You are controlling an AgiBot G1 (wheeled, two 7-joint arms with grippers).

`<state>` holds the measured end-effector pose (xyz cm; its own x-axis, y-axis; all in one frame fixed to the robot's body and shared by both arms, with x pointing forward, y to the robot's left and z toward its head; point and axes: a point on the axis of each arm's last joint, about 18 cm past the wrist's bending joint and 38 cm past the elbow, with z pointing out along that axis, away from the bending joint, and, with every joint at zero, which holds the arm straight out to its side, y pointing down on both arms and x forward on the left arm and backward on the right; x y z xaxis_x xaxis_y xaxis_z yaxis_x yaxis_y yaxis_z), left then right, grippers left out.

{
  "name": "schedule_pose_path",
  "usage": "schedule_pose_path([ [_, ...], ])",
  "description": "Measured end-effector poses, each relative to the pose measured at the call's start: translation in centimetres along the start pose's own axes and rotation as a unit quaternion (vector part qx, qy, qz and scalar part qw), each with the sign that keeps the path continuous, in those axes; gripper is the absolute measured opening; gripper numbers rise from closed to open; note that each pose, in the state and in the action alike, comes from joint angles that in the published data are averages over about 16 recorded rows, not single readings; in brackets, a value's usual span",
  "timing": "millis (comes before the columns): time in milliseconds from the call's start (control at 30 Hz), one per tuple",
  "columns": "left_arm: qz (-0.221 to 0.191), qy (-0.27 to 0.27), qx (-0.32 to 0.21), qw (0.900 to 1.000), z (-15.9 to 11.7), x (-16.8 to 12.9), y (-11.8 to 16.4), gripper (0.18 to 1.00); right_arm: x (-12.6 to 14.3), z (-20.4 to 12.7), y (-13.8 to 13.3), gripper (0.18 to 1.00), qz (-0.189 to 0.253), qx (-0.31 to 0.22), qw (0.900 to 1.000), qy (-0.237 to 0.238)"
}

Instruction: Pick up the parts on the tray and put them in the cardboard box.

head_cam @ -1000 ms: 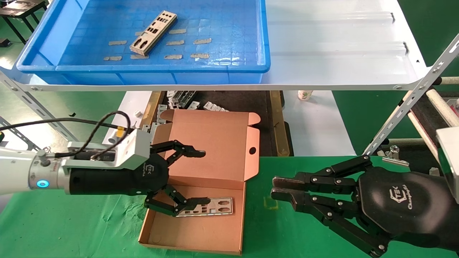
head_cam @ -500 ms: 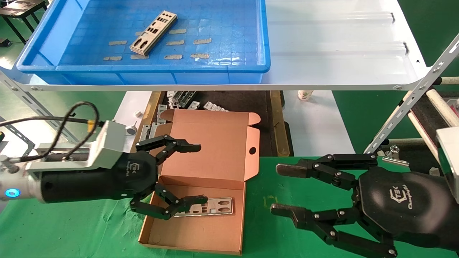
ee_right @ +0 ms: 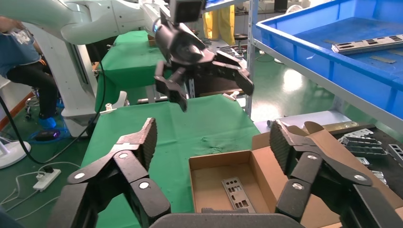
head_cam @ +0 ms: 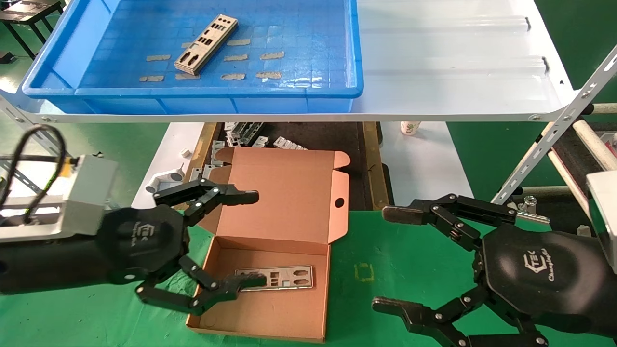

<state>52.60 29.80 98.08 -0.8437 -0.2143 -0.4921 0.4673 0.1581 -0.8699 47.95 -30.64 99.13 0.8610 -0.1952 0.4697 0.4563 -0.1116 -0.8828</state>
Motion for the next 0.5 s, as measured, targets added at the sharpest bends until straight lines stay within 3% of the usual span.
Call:
schedule_pose_path([
  [300,-0.005,0.012,0.017,0.9998,-1.1,2.4,-2.2,1.001,0.0,0.0,0.0,0.930,0.000,0.000,1.000,0.000],
  [500,-0.005,0.021,0.022,0.9995,-1.5,3.7,-3.3,1.001,0.0,0.0,0.0,0.977,0.000,0.000,1.000,0.000],
])
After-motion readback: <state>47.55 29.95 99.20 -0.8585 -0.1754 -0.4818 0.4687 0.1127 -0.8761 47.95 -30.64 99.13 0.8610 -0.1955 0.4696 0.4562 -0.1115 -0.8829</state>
